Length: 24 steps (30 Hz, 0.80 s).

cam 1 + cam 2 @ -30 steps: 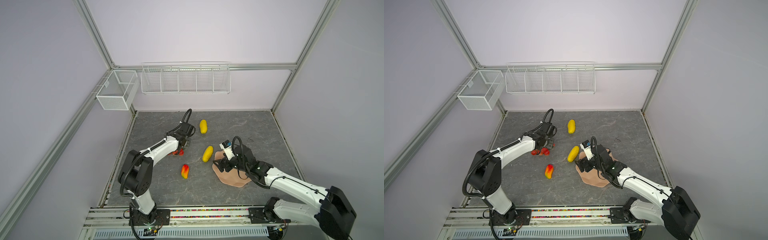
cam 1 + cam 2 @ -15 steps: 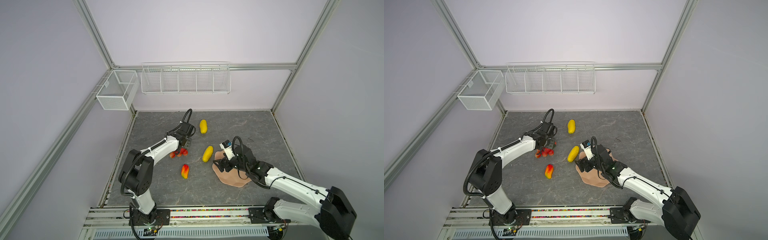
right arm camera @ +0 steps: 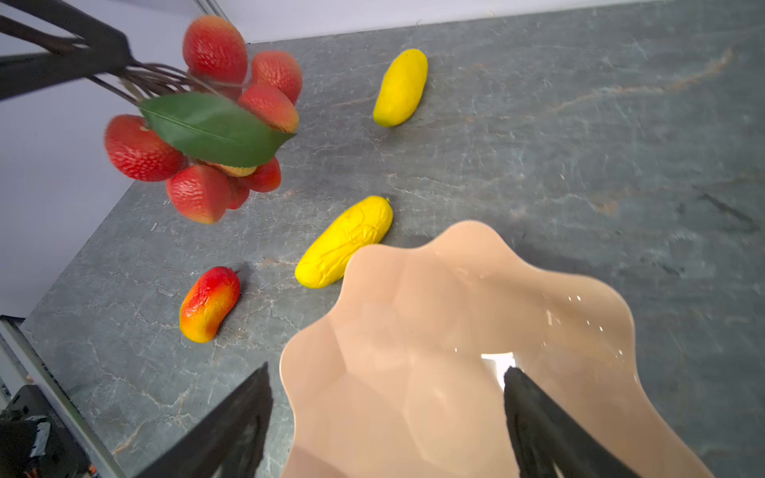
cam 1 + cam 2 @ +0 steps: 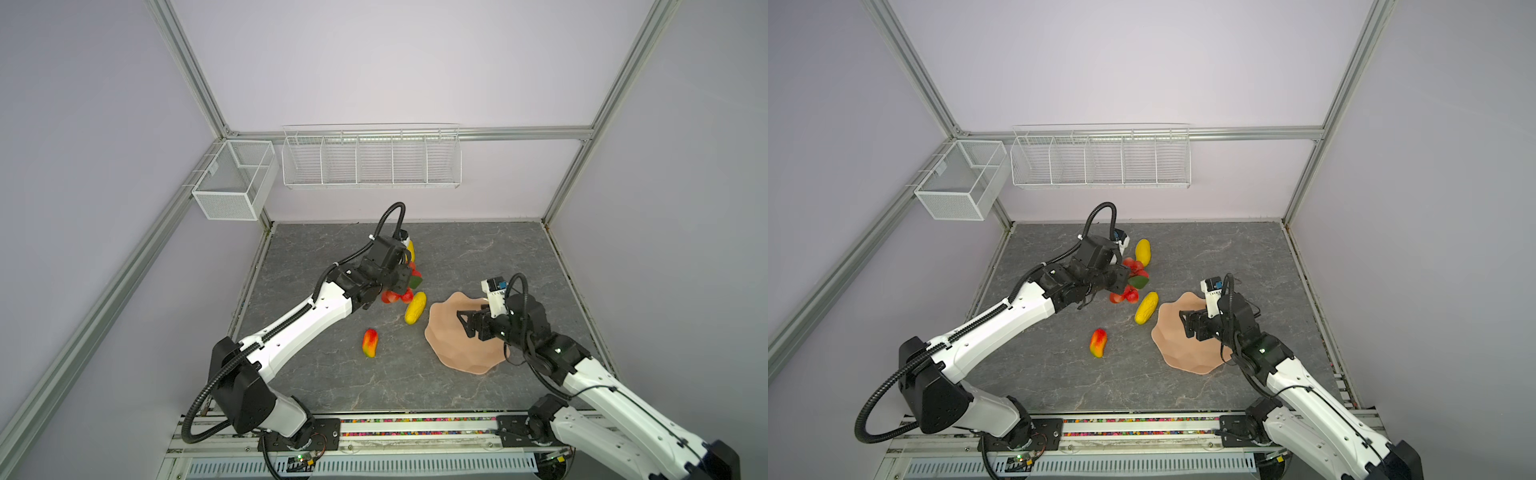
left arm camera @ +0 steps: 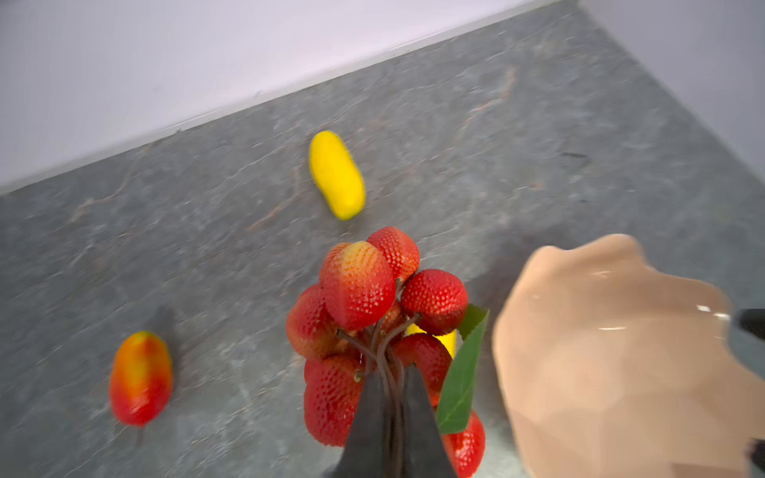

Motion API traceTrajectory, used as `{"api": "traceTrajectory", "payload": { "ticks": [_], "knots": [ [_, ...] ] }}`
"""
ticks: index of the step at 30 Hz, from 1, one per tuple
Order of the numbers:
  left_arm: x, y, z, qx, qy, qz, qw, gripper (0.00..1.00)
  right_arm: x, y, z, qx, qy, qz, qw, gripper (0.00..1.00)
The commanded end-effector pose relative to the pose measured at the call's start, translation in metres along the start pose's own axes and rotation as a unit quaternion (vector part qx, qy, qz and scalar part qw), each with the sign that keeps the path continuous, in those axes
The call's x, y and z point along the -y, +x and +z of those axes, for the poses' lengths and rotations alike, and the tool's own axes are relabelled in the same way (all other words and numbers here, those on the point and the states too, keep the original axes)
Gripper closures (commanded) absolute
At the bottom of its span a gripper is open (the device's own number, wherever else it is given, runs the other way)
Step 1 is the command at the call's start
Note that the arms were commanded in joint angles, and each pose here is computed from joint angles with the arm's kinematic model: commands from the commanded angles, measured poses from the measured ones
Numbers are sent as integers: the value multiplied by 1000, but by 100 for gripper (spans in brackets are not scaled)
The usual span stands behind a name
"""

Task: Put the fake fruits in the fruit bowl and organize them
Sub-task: 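Lift the red bunch with the left gripper and carry it over the bowl, then drop the bunch into the bowl with the left gripper while the right steadies the rim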

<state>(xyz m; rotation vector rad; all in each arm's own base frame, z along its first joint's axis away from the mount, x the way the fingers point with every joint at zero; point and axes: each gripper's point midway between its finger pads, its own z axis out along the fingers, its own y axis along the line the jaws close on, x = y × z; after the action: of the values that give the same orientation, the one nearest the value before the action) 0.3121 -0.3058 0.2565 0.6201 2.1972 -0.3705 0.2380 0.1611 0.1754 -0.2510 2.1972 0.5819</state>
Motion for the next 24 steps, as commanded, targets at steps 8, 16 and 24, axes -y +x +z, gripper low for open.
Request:
{"api": "traceTrajectory", "payload": {
  "ticks": [8, 16, 24],
  "knots": [
    [151, 17, 0, -36, 157, 53, 985, 100, 26, 63, -51, -20, 24, 99, 995, 12],
    [186, 53, 31, -73, 188, 65, 977, 100, 23, 66, -55, -22, 12, 114, 993, 12],
    [201, 76, 62, -101, 207, 71, 971, 100, 24, 65, -54, -22, 16, 110, 994, 12]
  ]
}}
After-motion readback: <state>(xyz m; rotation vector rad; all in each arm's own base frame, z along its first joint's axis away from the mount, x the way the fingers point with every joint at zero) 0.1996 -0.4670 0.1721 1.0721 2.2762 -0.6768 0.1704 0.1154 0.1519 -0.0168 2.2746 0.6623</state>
